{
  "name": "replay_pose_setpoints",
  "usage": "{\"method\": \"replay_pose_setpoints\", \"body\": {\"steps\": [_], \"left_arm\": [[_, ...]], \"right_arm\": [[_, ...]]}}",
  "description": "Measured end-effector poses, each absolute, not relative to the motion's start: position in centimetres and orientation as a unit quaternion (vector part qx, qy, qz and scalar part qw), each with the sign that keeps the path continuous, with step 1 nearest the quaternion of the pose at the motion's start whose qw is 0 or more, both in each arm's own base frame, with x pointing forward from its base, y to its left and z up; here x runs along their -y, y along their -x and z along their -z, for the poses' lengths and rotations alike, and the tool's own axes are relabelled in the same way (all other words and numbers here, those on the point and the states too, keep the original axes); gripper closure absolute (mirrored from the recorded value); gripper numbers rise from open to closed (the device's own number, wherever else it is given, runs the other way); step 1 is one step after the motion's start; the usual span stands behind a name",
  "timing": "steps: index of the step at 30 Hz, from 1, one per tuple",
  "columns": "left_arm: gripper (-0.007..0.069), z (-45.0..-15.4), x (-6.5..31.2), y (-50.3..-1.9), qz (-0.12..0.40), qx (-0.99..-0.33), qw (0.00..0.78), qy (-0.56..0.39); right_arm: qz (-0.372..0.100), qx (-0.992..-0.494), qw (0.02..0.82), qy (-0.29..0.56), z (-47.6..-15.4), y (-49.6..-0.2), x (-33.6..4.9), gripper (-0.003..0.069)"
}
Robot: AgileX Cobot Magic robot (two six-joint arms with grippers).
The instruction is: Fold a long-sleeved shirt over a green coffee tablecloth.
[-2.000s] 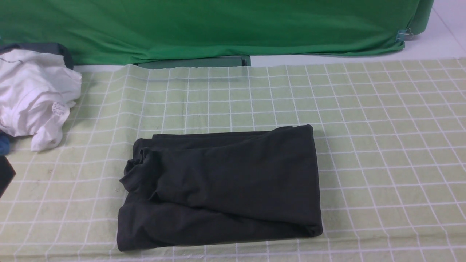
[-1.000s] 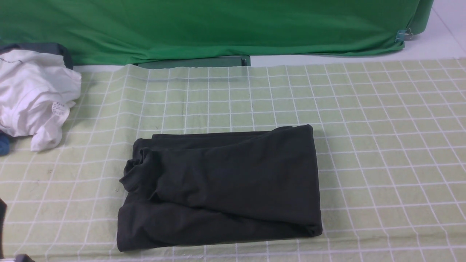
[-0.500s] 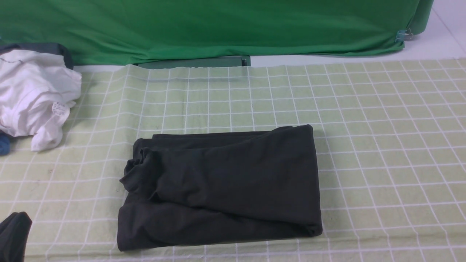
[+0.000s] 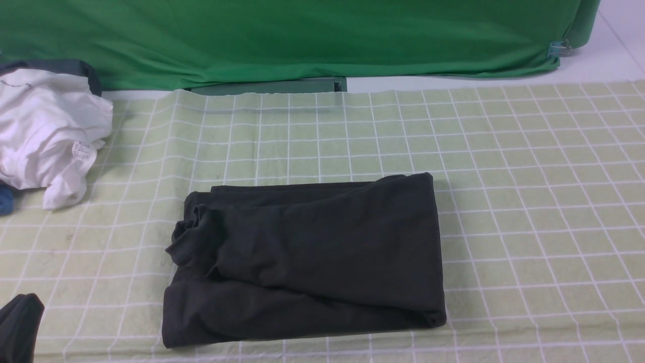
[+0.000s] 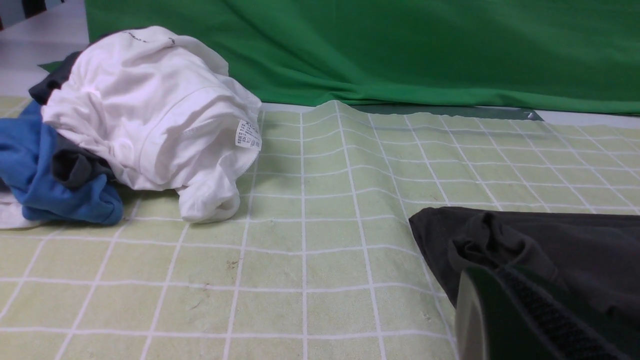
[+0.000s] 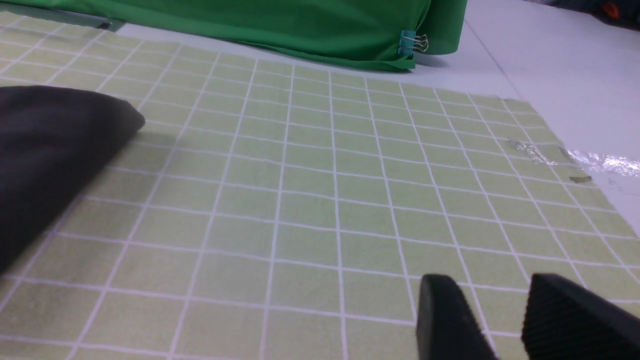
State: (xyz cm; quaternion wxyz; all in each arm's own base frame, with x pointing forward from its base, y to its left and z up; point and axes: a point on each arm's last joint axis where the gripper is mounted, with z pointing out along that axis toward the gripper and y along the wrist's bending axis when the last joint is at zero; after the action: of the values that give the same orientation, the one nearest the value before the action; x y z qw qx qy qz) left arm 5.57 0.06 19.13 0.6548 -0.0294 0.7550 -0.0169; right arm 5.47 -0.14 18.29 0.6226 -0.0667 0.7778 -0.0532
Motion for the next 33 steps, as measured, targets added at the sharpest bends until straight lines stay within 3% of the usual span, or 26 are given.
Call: {"method": "replay_pose_setpoints", "body": {"steps": [33], "left_arm": [[0.0608,-19.13,0.0,-5.57,0.016,-0.755,0.655,0.018]], "right_arm": [[0.053,-0.778,0.623,0.066,-18.29,-5.47,0.14,0.0418]]}}
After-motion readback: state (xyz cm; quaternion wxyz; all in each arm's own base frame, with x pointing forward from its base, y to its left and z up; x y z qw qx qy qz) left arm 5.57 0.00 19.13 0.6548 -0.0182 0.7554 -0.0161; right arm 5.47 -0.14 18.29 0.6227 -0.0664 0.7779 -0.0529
